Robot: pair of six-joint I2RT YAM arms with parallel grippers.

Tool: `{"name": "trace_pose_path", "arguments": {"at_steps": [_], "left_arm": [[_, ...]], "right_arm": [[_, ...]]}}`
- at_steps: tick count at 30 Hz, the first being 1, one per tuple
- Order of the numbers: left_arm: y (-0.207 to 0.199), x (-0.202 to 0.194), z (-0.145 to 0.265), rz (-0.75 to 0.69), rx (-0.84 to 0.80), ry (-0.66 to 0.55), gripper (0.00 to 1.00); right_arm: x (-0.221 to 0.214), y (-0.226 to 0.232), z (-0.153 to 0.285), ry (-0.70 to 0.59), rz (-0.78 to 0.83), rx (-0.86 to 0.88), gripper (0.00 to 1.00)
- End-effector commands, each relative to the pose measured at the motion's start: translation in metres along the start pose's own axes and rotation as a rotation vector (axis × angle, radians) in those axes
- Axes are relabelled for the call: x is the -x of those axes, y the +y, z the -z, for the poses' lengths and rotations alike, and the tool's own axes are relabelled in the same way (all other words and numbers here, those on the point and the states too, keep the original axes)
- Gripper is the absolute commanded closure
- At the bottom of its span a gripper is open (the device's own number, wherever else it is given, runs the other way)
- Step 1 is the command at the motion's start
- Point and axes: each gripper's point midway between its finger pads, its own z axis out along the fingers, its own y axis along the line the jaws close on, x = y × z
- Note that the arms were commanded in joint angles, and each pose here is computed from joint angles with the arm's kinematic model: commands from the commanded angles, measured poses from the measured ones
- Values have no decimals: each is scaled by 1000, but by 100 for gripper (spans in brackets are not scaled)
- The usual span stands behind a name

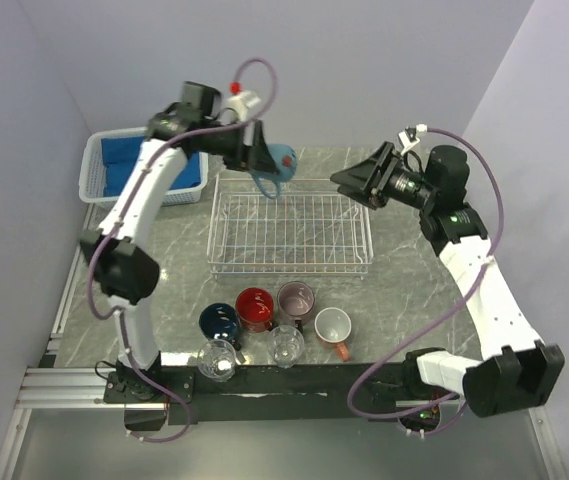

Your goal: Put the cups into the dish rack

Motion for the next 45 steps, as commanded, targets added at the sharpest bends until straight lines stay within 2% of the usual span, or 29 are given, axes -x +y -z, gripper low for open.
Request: {"name": "trace_pose_path", "arguments": {"at_steps": [1, 4, 5, 7, 17, 25, 34, 45], "left_arm": [[28, -1, -29, -192, 214, 77, 99], [48, 3, -46, -248, 325, 80, 99], [51, 7, -51, -323, 345, 69, 99], [55, 1, -63, -378, 410, 85, 99], [57, -10, -113, -576, 489, 154, 99], [52, -20, -154, -783, 500, 198, 99], [72, -32, -176, -897, 468, 251, 99], [66, -60, -197, -873, 319, 283, 99]], "right_arm": [[-7, -17, 29, -40, 120, -152, 34], [-15, -24, 48, -61, 172, -225, 34], [-17, -29, 57, -82, 179, -276, 34], [-20, -34, 67, -96, 221, -323, 34], [-34, -50, 111, -190, 292, -475, 34], [-44, -58, 119, -214, 265, -490, 35], [-48, -62, 121, -220, 225, -503, 37], [-50, -64, 124, -230, 206, -521, 39]]}}
